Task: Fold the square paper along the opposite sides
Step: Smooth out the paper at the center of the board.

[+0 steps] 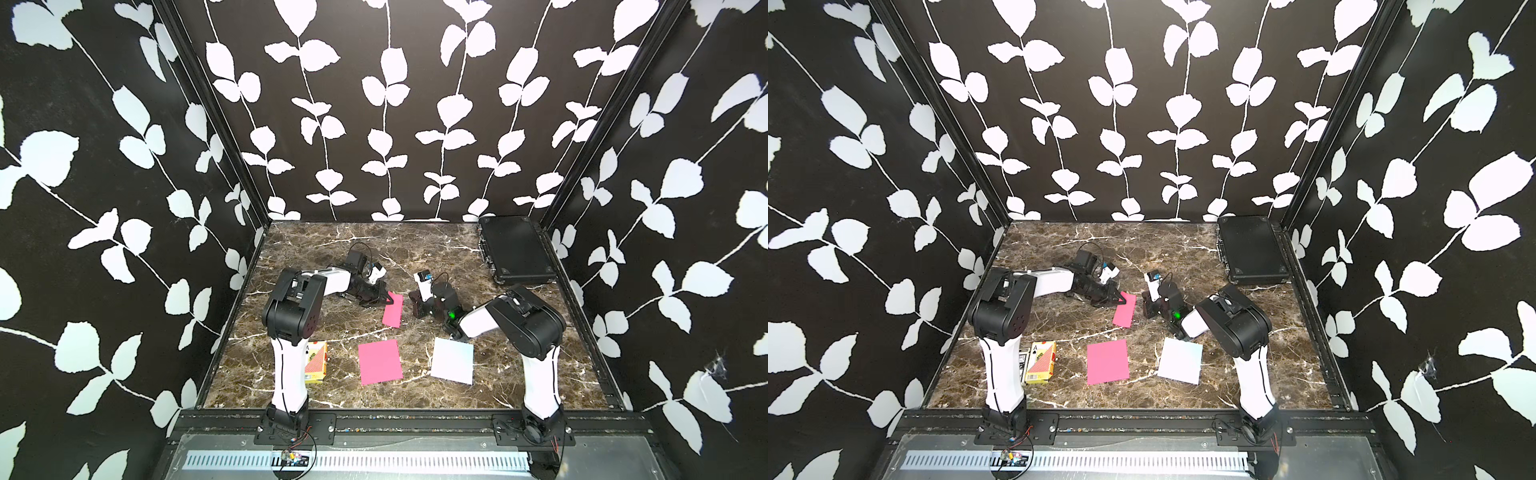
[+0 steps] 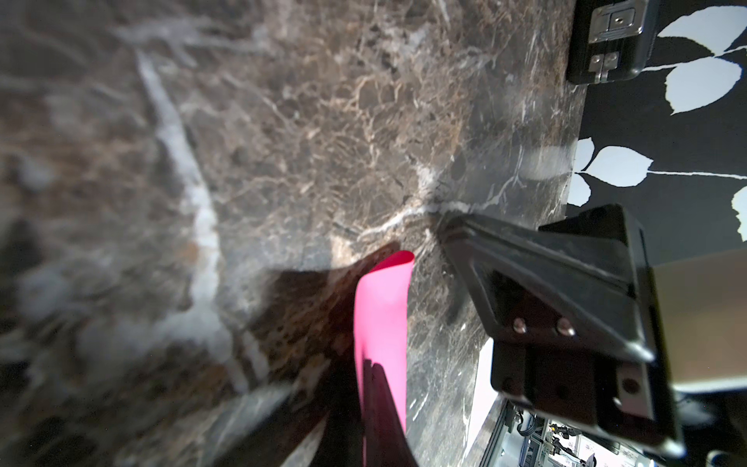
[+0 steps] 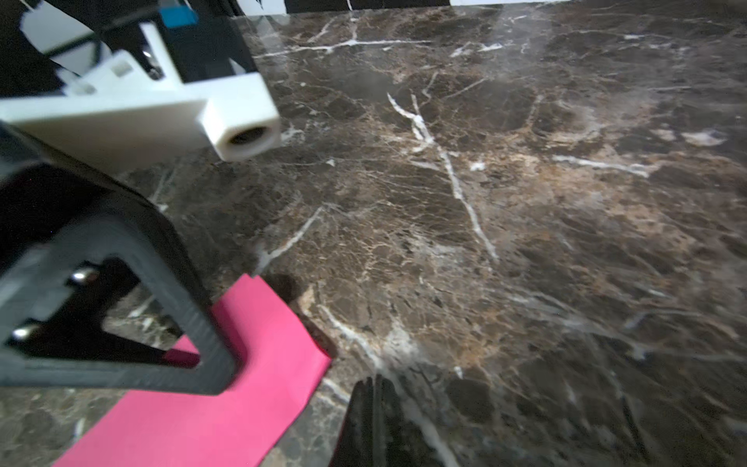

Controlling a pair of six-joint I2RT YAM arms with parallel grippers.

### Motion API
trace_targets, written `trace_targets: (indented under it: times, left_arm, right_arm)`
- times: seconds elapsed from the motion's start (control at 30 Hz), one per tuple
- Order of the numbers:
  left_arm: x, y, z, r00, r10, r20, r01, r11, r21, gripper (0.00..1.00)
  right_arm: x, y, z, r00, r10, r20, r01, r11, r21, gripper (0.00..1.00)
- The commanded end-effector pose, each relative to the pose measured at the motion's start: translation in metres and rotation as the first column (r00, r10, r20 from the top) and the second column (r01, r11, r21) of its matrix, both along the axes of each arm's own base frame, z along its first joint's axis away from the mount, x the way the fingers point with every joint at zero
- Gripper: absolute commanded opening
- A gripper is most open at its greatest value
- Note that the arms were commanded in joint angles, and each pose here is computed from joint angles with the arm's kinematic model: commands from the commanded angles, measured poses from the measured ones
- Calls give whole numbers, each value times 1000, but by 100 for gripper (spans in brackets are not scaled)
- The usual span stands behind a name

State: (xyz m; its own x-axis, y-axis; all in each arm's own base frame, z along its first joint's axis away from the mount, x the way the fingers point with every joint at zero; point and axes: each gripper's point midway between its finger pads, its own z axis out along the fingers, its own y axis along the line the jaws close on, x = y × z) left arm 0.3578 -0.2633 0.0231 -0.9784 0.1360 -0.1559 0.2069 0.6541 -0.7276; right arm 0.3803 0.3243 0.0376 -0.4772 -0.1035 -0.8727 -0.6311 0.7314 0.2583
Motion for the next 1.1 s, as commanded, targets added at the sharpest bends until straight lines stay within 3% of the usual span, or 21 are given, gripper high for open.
trace_targets:
  times: [0.0, 0.33, 0.53, 1.07]
  left_arm:
    - [-17, 14, -25, 999, 6, -50, 0, 994, 110, 0]
    - [-18, 13, -25, 999, 1, -49, 4, 994, 111, 0]
    - [-19, 13, -26, 999, -2, -51, 8, 993, 114, 0]
    - [-21, 10, -24, 999, -34, -39, 39, 990, 134, 0]
  right_arm:
    - [3, 25, 34, 996, 56, 63, -63, 991, 118, 0]
    - [-5, 43, 5, 995, 80, 52, -81, 996, 29, 0]
    - [4, 21, -29, 1000, -12, -16, 12, 999, -34, 0]
    - [7, -21, -39, 990, -132, -51, 128, 989, -76, 0]
